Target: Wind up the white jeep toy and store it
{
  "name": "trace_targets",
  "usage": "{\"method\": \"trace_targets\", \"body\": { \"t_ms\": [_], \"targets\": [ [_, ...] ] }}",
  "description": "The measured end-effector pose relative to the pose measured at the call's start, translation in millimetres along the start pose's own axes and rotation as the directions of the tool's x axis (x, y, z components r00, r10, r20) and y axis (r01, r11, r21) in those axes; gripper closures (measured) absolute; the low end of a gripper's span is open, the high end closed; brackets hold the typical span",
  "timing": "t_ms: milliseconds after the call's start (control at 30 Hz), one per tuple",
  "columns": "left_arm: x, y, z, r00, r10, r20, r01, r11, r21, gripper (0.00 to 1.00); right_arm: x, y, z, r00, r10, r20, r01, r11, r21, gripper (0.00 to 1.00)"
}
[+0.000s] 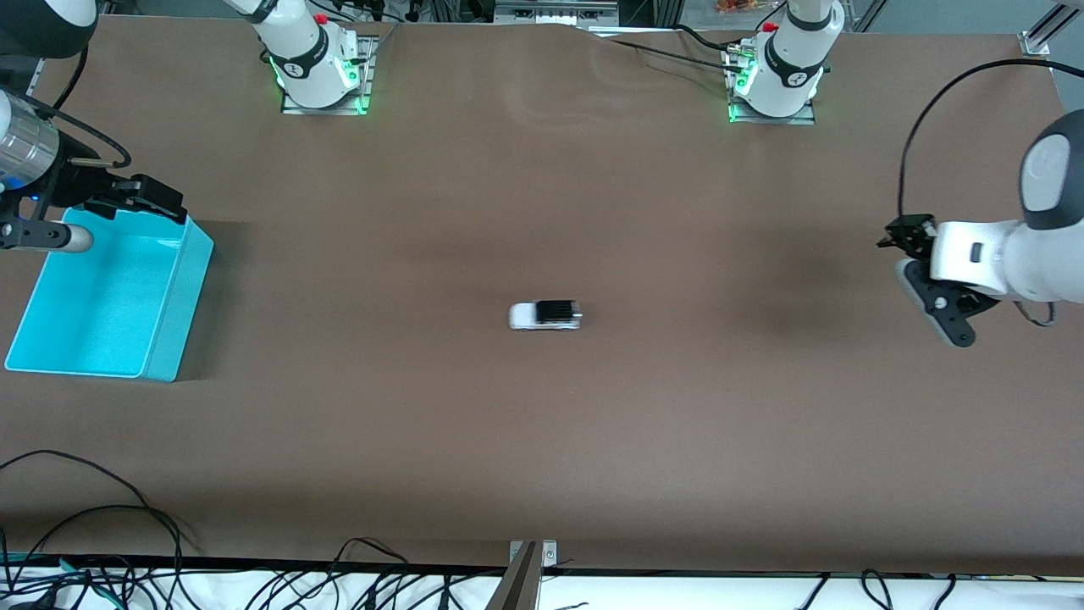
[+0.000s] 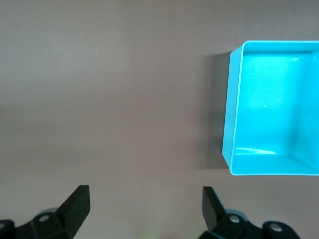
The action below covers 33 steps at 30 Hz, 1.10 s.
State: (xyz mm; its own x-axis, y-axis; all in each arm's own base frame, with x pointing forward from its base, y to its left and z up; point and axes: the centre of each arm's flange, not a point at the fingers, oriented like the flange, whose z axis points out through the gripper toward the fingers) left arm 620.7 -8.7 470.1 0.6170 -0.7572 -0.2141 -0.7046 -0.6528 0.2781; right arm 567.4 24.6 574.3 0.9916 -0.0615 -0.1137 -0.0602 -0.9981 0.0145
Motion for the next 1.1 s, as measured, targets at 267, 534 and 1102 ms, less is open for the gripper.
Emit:
{"method": "trace_targets", "body": {
  "t_ms": [267,534,1102],
  "targets": [
    [19.1,40.8,-14.2,0.989,-0.146,0.013,0.146,0.989,0.004,0.00,-2.4,0.1,3.4,1.000,0.000,0.029,0.001,1.000,-0.003,0.00],
    [35.1,84.7,-28.3,0.964,-0.266,0.020,0.266,0.964,0.020,0.00,-3.1,0.1,3.8,0.999,-0.002,0.035,0.002,1.000,-0.004,0.00],
    [37.8,137.5,-44.7,0.942,-0.329,0.062,0.327,0.944,0.038,0.00,3.4,-20.8,19.7,0.948,-0.313,0.066,0.314,0.949,-0.011,0.00]
  ]
}}
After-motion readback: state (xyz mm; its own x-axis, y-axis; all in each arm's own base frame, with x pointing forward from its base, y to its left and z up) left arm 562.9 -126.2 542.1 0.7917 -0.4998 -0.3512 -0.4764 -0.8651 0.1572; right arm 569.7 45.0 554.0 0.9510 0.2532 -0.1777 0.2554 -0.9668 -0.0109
